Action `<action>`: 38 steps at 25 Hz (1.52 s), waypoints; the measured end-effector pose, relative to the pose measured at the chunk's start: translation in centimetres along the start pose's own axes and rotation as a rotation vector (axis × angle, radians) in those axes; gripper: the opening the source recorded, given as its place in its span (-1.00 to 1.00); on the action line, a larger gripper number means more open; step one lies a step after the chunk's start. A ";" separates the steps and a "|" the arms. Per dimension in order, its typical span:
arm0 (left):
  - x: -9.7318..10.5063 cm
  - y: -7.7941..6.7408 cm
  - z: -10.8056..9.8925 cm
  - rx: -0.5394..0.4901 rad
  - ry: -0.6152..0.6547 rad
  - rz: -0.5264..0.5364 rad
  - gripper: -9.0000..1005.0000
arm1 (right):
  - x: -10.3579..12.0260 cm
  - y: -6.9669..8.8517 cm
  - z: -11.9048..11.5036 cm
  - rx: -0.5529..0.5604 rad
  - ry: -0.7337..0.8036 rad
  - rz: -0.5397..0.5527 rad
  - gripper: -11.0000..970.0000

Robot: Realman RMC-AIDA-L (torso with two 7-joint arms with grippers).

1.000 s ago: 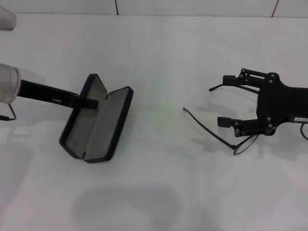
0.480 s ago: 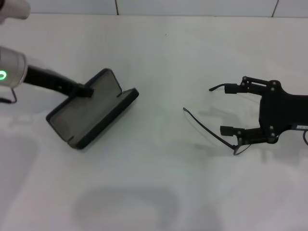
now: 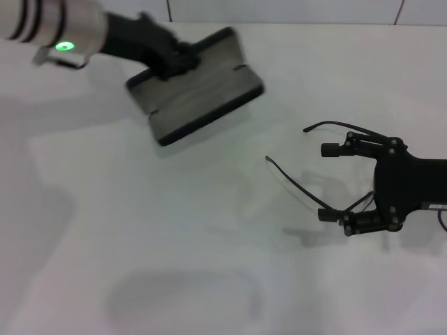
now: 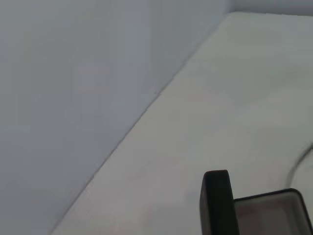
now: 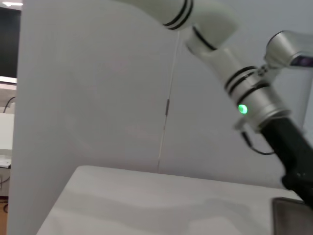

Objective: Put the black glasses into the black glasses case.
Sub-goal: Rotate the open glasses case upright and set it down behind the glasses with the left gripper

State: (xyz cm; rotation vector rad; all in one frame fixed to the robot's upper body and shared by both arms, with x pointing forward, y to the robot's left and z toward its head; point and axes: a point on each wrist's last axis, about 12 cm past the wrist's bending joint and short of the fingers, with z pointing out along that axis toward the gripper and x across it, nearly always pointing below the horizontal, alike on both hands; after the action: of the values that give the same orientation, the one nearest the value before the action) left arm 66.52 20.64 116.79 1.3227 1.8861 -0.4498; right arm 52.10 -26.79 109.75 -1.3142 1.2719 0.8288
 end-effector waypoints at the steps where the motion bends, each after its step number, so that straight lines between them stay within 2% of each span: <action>1: -0.5 -0.3 0.5 0.020 -0.012 0.064 -0.59 | 0.0 0.0 0.0 0.000 -0.001 0.000 0.79; 4: -1.6 -1.1 1.8 0.071 -0.037 0.203 -0.59 | 0.1 0.1 -0.1 0.001 0.000 0.003 0.79; 8: -2.1 -1.7 2.7 0.107 -0.042 0.325 -0.59 | 0.2 0.3 -0.3 0.010 0.000 0.010 0.79; 17: -1.5 -2.7 5.3 0.096 0.009 0.480 -0.59 | 0.2 0.3 -0.3 0.013 0.000 0.009 0.79; 22: -1.2 -3.2 6.1 0.106 0.041 0.502 -0.59 | 0.1 0.2 -0.2 0.012 -0.001 0.009 0.79; 30: -1.5 -3.7 6.0 0.133 -0.014 0.466 -0.59 | 0.2 0.2 -0.3 0.016 0.002 0.012 0.78; 36: -2.0 -4.0 6.0 0.186 0.006 0.448 -0.19 | 0.2 0.3 -0.2 0.017 0.001 0.016 0.78; 38: -2.3 -4.2 5.9 0.206 -0.012 0.437 -0.13 | 0.2 0.2 -0.2 0.018 0.001 0.016 0.78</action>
State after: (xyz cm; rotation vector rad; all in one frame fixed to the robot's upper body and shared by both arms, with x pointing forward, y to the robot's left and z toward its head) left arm 65.38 13.62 114.20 1.8087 1.5091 -0.4288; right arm 51.87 -27.03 109.57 -1.2915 1.2890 0.8261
